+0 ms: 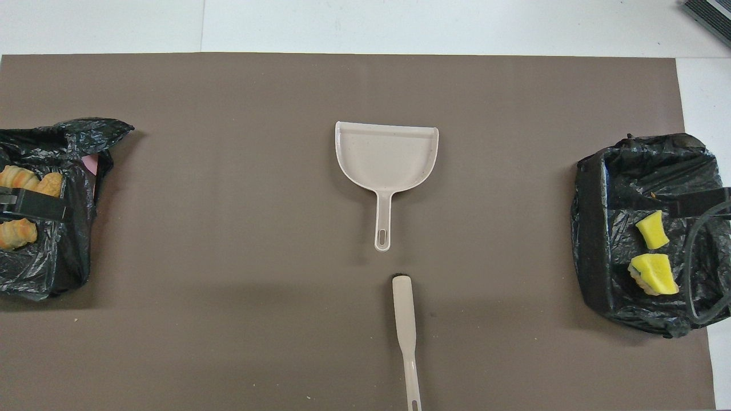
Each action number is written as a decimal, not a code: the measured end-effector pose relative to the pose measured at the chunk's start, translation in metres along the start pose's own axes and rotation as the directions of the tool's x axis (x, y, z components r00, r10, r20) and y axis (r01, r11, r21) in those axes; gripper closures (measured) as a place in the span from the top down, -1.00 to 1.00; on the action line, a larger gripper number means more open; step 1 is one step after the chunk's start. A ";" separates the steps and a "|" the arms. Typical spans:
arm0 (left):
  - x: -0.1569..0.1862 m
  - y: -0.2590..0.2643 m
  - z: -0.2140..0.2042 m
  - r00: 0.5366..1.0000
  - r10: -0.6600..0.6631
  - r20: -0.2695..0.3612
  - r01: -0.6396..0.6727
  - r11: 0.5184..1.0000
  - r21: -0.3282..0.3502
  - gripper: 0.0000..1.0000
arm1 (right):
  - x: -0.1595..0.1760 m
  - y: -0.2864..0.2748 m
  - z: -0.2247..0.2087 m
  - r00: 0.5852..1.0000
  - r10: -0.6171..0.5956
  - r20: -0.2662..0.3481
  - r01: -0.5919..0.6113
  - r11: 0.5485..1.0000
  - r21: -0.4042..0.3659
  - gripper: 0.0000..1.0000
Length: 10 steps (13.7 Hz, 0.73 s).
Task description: Sweep and dump trash in bin
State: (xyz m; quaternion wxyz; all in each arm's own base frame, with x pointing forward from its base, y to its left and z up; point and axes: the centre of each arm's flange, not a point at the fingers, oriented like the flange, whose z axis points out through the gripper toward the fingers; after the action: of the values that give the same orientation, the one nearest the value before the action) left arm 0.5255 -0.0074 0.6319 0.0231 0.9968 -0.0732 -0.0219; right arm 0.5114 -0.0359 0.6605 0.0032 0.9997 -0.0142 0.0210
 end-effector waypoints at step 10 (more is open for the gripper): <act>-0.001 0.000 0.001 1.000 0.000 0.012 0.000 1.000 0.017 1.00 | 0.000 0.000 0.000 1.000 0.000 0.000 0.000 1.000 0.000 1.00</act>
State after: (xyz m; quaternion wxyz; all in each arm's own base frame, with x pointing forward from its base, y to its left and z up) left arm 0.5247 -0.0071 0.6308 0.0142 0.9968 -0.0734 -0.0270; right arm 0.5114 -0.0359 0.6605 0.0032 0.9997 -0.0142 0.0209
